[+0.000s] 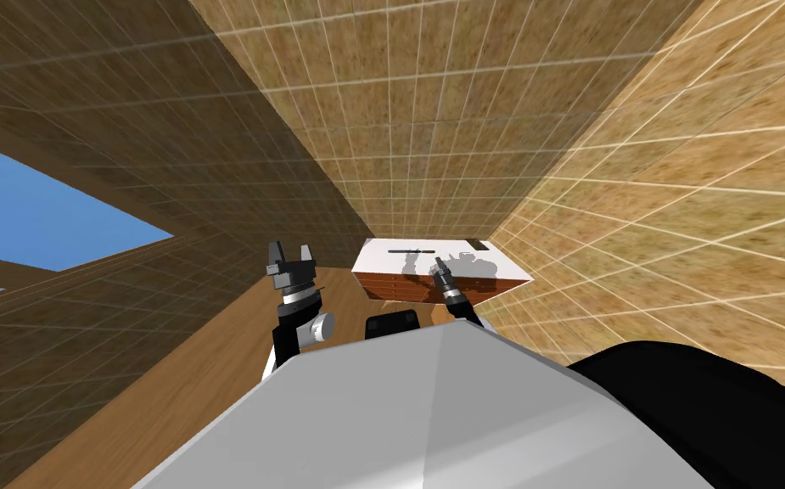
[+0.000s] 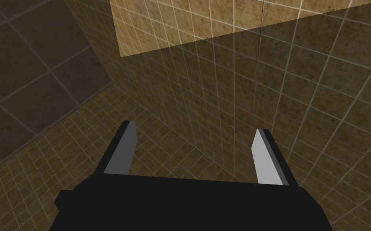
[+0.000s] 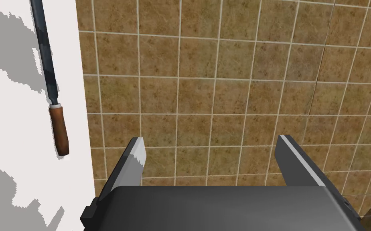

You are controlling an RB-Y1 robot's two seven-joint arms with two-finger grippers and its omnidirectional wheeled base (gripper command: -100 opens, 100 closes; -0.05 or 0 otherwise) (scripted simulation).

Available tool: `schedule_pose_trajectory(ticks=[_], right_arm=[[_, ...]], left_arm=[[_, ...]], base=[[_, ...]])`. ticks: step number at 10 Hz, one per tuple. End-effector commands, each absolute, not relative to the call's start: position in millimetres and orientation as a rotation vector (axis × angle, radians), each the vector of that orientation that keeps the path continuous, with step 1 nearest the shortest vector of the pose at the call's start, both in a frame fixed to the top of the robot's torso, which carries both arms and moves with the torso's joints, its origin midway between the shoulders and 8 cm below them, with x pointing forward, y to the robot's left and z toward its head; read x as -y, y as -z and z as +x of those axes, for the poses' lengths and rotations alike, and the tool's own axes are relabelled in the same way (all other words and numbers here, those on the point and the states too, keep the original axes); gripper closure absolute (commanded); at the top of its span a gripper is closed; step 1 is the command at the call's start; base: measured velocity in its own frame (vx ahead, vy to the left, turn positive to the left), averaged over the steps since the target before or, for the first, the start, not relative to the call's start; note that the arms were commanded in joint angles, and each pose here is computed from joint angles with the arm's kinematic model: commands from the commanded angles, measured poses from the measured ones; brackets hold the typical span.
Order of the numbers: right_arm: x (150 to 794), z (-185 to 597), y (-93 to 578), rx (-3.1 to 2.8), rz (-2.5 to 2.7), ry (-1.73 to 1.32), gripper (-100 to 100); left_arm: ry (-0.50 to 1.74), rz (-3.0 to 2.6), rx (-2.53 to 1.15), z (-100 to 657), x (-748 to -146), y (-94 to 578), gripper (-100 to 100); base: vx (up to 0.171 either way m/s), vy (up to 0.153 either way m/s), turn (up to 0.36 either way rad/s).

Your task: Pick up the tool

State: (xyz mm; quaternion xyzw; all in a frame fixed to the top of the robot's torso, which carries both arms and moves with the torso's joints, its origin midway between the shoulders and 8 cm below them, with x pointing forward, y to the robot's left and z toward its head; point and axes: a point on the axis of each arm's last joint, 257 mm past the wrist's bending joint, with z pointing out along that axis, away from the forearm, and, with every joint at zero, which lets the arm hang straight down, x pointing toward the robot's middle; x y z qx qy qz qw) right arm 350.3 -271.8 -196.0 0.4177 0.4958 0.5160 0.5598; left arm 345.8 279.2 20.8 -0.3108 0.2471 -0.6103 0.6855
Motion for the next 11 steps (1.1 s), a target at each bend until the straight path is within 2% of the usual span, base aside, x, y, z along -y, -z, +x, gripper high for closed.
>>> schedule_pose_trajectory(ticks=[1,3,11], right_arm=[[265.1,337.7,233.2,-1.269,1.011,-1.188,-100],[266.3,336.7,238.5,-1.277,1.02,-1.182,-100],[255.4,256.9,367.6,-1.655,1.087,-1.054,-100]], left_arm=[[1.367,-0.696,-0.554,345.8,-279.2,-20.8,0],[1.367,-0.696,-0.554,345.7,-279.2,-20.8,0],[1.367,-0.696,-0.554,345.7,-279.2,-20.7,0]], base=[[-0.058,0.025,0.143],[-0.024,0.01,0.039],[-0.038,0.028,0.146]])
